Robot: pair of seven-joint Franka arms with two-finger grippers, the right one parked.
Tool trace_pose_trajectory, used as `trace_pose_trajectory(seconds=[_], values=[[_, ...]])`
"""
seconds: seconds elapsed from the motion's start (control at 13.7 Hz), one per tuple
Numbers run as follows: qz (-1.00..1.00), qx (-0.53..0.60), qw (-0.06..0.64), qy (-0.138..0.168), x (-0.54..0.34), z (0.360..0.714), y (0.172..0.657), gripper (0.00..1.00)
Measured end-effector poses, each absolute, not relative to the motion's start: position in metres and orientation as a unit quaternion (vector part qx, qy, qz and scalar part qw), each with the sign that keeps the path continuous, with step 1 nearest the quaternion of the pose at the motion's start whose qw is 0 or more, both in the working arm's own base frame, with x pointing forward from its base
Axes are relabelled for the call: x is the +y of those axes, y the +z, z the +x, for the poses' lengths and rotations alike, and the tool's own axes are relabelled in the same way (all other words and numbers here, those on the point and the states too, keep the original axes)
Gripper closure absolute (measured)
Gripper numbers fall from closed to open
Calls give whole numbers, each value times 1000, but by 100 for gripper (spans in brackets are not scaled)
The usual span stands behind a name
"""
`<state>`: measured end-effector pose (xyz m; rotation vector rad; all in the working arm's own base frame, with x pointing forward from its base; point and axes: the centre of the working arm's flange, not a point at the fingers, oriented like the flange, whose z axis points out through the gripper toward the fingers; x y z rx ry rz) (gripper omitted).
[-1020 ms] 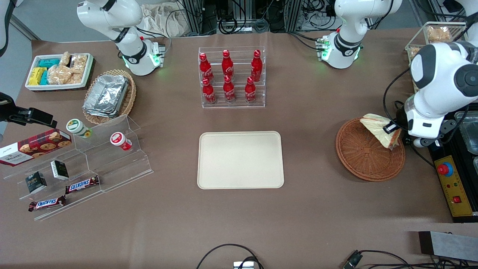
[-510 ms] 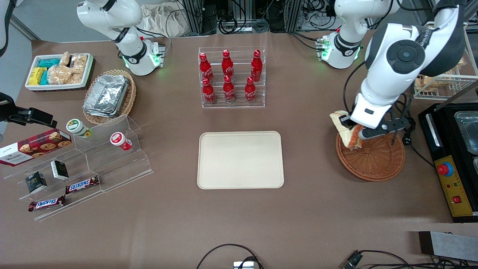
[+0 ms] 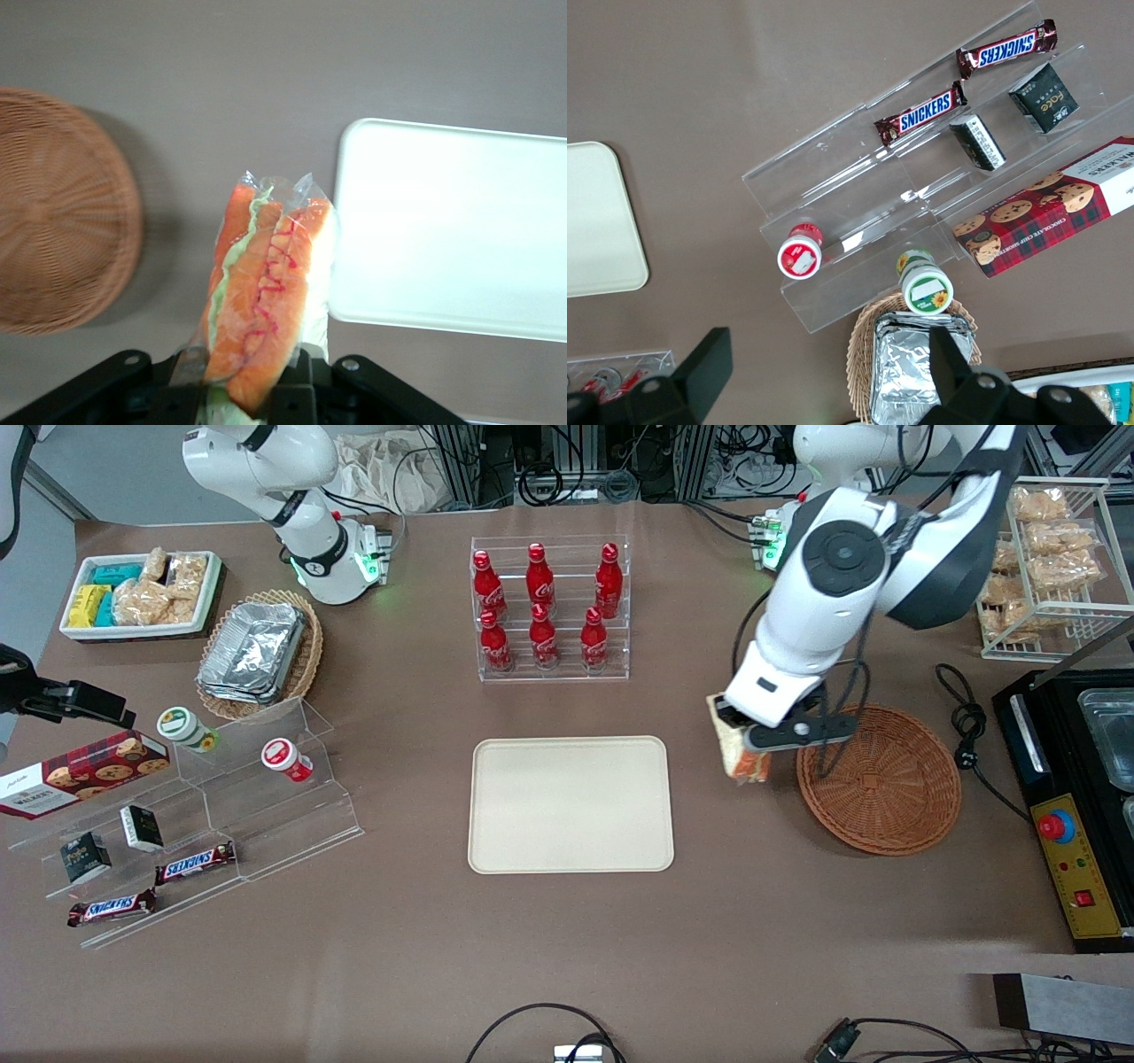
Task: Place sandwich from basket to tray
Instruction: 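Carry the sandwich with the left gripper over the cream tray, then lower the sandwich onto the tray and open the left gripper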
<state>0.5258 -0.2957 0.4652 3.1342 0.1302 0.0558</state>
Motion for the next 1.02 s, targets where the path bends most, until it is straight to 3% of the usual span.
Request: trace_pose_trajectory(seconds=[0.51, 0.73, 1.02], values=[[998, 5, -34, 46, -419, 513, 358, 83], [998, 0, -39, 44, -441, 519, 305, 83], [999, -12, -29, 37, -449, 518, 272, 83]])
